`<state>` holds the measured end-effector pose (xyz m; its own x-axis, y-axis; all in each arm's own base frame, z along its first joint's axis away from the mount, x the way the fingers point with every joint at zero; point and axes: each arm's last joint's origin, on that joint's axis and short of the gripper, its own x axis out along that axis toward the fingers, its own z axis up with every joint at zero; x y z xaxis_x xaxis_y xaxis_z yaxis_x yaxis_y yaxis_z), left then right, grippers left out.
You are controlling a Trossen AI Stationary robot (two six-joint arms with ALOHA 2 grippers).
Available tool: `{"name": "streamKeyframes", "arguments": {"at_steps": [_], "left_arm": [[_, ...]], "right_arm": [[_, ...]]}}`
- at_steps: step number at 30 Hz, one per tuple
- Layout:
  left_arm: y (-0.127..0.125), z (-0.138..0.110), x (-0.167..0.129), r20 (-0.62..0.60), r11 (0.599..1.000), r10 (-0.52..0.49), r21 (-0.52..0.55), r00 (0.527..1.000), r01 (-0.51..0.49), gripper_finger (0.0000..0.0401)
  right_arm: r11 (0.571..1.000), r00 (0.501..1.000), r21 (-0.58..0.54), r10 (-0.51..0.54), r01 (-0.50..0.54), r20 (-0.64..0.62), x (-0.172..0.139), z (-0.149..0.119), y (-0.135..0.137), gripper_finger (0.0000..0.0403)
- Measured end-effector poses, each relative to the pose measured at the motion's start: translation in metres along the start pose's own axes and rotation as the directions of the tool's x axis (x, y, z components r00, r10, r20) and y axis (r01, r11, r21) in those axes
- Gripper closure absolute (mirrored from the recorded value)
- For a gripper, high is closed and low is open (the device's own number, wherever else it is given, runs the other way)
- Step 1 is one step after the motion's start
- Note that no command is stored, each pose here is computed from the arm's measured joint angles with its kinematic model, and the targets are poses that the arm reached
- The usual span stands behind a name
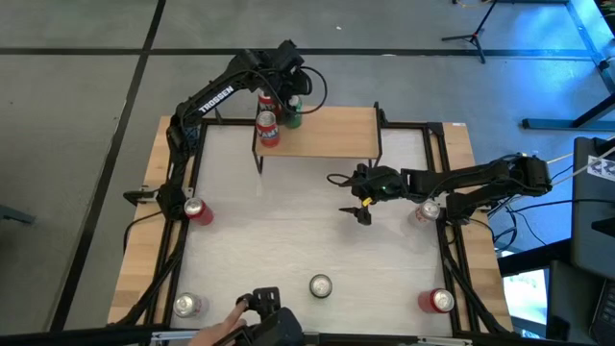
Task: Place canned beverage on shelf
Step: Put the top green soda can on the shelf
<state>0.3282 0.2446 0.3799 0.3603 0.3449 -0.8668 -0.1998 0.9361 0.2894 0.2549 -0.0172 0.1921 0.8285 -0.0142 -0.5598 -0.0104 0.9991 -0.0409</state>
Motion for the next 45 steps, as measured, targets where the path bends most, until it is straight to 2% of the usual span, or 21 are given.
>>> {"name": "streamKeyframes", "arguments": {"at_steps": [26, 38, 42, 45], "left_arm": [[0.003, 0.006, 0.000, 0.046, 0.995, 0.057, 0.075, 0.997, -0.061, 0.0070], [-0.016, 0.016, -0.009, 0.045, 0.988, 0.090, 0.121, 0.995, -0.094, 0.0070], [-0.031, 0.018, -0.012, 0.013, 0.986, 0.090, 0.142, 0.996, -0.091, 0.0070], [-0.044, 0.023, -0.014, -0.018, 0.976, 0.144, 0.168, 0.989, -0.139, 0.0070]], "right_arm": [[1.000, 1.000, -0.004, 0.027, -0.027, 0.002, 0.000, 0.000, 0.001, 0.0033], [0.999, 1.000, -0.017, 0.027, -0.027, 0.002, 0.000, 0.000, 0.001, 0.0033], [0.999, 1.000, -0.026, 0.027, -0.027, 0.002, 0.000, 0.000, 0.001, 0.0033], [0.999, 1.000, -0.027, 0.028, -0.028, -0.002, 0.000, 0.000, 0.001, 0.0033]]}}
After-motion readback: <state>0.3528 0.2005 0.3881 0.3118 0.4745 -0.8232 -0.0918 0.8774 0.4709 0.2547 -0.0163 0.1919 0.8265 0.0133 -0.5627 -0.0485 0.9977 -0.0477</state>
